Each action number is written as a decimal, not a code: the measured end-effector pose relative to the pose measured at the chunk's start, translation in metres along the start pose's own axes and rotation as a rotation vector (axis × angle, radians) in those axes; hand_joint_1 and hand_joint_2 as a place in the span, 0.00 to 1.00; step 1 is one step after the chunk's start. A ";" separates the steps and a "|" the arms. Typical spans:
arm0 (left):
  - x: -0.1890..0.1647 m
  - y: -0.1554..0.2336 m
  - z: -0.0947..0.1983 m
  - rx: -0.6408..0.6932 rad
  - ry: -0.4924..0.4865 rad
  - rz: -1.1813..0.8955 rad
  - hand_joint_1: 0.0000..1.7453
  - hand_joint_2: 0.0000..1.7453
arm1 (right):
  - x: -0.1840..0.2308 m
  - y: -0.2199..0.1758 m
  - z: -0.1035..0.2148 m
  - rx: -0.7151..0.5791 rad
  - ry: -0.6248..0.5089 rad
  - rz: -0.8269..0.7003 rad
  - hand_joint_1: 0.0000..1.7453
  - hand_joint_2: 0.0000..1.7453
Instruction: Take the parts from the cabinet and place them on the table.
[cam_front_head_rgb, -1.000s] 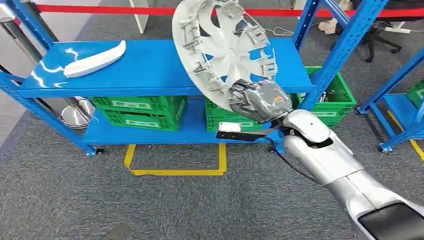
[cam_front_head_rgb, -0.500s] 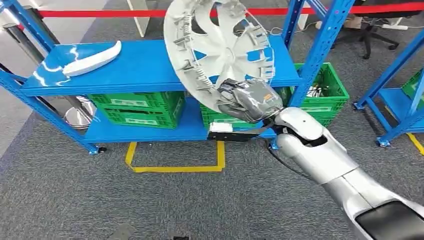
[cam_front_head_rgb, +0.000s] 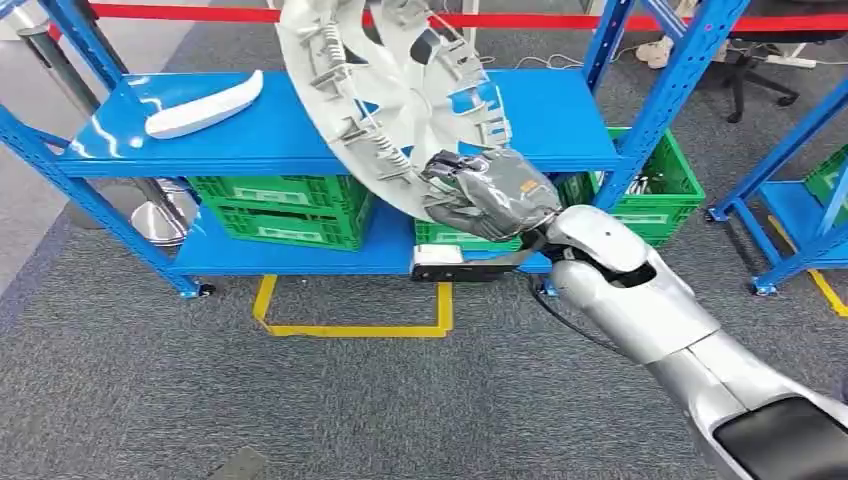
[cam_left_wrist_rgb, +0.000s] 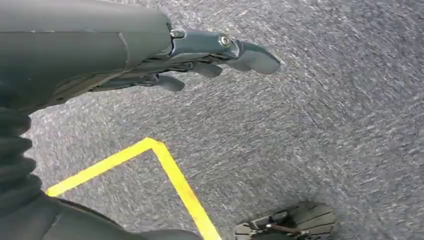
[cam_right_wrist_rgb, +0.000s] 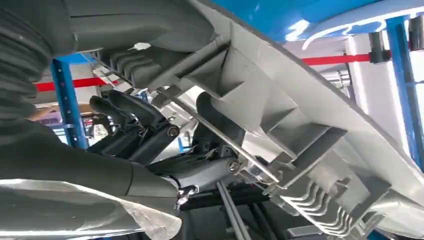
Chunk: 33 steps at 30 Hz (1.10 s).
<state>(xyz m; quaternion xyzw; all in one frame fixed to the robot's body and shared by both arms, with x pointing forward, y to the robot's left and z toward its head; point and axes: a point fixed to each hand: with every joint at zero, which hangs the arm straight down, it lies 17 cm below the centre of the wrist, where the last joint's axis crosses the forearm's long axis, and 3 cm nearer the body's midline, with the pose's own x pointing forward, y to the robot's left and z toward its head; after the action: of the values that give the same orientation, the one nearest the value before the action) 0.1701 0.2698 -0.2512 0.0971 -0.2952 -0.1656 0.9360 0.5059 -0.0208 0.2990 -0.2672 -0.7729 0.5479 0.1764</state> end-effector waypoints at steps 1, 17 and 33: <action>0.000 0.000 0.000 0.000 0.003 -0.003 0.00 1.00 | 0.001 0.000 0.000 0.001 -0.002 0.001 1.00 1.00; -0.016 0.022 -0.002 0.032 0.051 -0.031 0.00 1.00 | 0.045 -0.032 -0.038 0.022 -0.117 0.042 1.00 1.00; -0.021 0.025 0.000 0.046 0.052 0.001 0.00 1.00 | 0.069 -0.035 -0.046 0.051 -0.175 0.061 1.00 1.00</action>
<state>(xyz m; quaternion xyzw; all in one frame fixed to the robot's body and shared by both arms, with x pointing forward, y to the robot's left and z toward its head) 0.1603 0.3006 -0.2553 0.1227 -0.2746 -0.1556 0.9409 0.4690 0.0469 0.3462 -0.2372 -0.7627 0.5937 0.0979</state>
